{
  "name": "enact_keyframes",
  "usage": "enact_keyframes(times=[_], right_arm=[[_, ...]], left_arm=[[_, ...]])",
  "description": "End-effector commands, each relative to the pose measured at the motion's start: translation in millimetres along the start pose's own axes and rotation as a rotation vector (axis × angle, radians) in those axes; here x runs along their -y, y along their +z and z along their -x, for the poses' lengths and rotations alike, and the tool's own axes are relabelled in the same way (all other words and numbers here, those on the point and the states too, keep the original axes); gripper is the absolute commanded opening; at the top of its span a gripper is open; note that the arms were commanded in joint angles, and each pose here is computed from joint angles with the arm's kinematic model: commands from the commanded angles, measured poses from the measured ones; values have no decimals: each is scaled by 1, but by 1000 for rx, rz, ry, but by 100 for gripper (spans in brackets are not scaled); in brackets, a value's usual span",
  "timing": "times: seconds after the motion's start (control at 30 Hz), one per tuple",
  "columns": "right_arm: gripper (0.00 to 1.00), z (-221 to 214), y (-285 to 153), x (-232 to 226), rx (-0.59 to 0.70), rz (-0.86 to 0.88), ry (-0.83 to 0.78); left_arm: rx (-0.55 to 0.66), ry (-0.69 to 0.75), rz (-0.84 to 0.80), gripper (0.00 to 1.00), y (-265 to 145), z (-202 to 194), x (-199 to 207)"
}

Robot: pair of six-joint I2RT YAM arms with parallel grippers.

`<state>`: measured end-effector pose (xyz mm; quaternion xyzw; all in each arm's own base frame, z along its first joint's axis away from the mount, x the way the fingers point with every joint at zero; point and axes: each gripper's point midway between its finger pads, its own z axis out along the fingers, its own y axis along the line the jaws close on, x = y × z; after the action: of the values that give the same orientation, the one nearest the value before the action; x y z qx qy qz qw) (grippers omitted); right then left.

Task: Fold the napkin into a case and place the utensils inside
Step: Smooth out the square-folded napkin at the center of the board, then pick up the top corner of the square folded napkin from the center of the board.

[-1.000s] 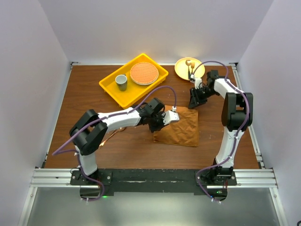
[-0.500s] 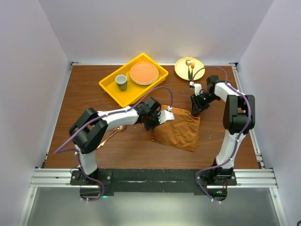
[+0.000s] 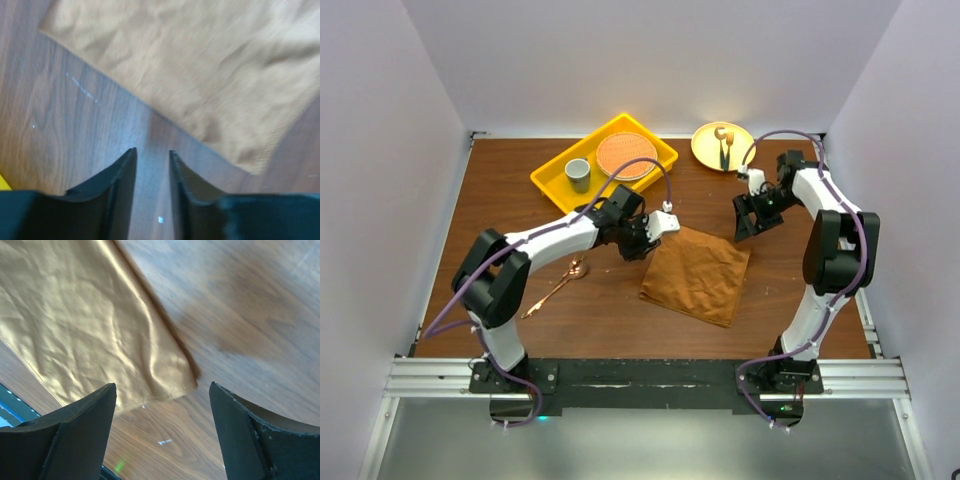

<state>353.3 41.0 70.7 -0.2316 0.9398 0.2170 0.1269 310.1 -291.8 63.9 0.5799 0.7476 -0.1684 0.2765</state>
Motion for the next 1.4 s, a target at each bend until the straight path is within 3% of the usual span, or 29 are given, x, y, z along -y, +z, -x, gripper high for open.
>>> enact_keyframes(times=[0.0, 0.13, 0.23, 0.33, 0.43, 0.47, 0.53, 0.63, 0.8, 1.1, 1.23, 1.33, 1.37], right_arm=[[81, -9, -9, 3, -49, -34, -60], [82, -10, 2, 9, -72, -11, -86], [82, -9, 9, 15, -81, -6, -104], [77, -12, 21, 18, -104, 29, -133], [66, -20, 26, 16, -130, 70, -159], [57, -23, 28, 14, -138, 91, -159], [48, -31, 31, 12, -153, 105, -175], [29, -44, 34, 9, -176, 118, -185], [0, -67, 35, 5, -208, 153, -158], [0, -95, 39, -10, -214, 265, 33], [0, -95, 42, -23, -188, 321, 116], [0, -92, 47, -27, -189, 325, 217], [0, -86, 49, -29, -173, 324, 279]], left_arm=[[154, -48, -39, 44, -29, 50, 21], [130, -96, -33, 56, -29, 44, 37], [94, -206, -18, 57, -30, 29, 40], [106, -408, -72, 57, -33, 12, 52], [165, -611, -139, 57, -41, 6, 59], [180, -665, -155, 57, -43, 4, 61], [243, -809, -202, 57, -49, 3, 65], [337, -865, -237, 58, -50, 10, 67], [298, -907, -271, 62, -38, -3, 68], [299, -941, -217, 61, -38, -22, 58], [393, -739, -186, 54, -52, 0, 45], [399, -541, -73, 47, -59, 10, 16], [341, -518, -79, 45, -56, 1, 19]])
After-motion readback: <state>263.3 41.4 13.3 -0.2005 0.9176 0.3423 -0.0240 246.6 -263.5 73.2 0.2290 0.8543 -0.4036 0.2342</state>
